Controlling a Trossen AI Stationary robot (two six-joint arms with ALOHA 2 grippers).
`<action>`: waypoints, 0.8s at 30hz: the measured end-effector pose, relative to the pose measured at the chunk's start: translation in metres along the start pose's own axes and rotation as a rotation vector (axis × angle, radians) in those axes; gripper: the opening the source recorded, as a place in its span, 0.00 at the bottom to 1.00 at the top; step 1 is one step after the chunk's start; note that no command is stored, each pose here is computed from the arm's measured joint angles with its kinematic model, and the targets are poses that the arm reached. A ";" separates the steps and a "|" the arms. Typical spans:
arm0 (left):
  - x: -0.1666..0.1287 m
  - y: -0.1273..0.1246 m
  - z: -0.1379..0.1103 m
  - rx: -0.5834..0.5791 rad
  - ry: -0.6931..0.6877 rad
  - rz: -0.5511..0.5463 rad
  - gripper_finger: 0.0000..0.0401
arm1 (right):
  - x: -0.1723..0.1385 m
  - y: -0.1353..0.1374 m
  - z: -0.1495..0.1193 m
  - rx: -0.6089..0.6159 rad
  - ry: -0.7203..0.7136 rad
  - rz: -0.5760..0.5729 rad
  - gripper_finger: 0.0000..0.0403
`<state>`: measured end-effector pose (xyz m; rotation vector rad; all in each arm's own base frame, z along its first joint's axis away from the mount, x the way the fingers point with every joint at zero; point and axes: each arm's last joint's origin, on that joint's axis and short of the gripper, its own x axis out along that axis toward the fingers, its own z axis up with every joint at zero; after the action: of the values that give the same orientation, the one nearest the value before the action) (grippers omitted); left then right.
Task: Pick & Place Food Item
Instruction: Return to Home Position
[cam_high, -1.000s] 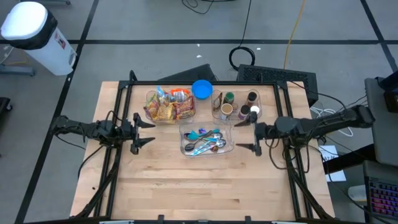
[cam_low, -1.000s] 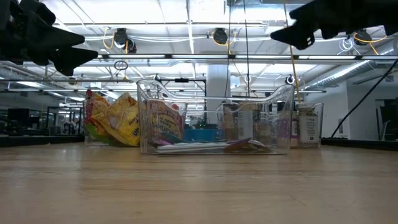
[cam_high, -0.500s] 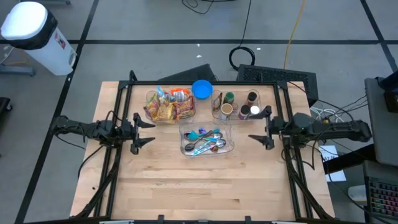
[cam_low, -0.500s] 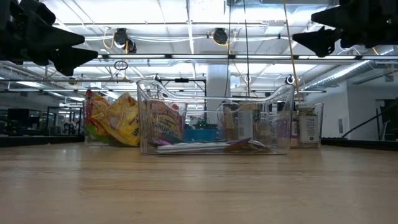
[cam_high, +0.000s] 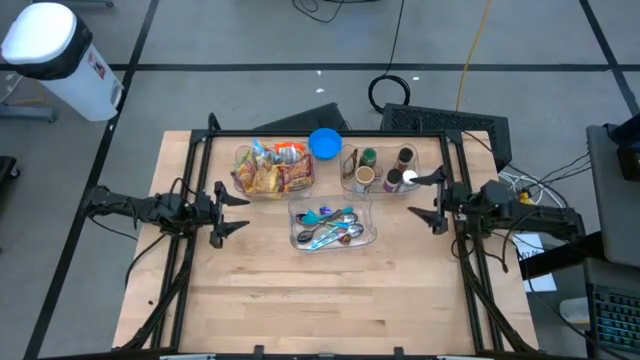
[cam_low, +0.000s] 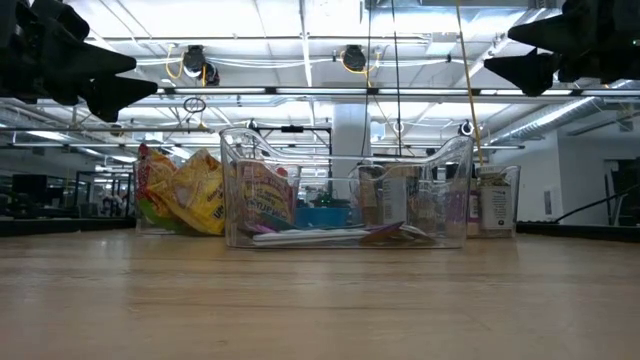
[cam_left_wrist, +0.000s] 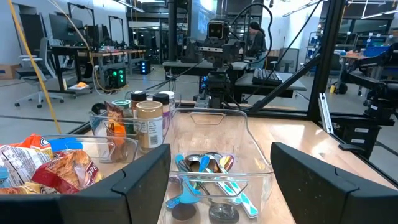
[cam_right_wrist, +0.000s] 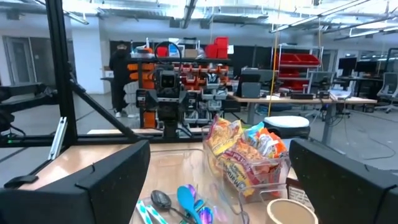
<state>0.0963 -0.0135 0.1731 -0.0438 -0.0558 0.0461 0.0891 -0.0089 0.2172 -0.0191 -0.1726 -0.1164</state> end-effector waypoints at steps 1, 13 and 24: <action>0.000 0.000 0.000 0.000 0.000 0.000 0.71 | -0.001 0.000 0.000 -0.003 -0.005 0.000 0.94; 0.000 0.000 0.000 0.000 0.000 0.000 0.71 | -0.001 0.000 -0.020 -0.007 -0.055 -0.001 0.94; 0.000 0.000 0.000 0.000 -0.001 -0.001 0.71 | -0.001 0.000 -0.022 0.002 -0.118 0.001 0.94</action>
<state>0.0963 -0.0135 0.1732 -0.0435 -0.0564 0.0454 0.0924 -0.0092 0.1952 -0.0241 -0.2908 -0.1145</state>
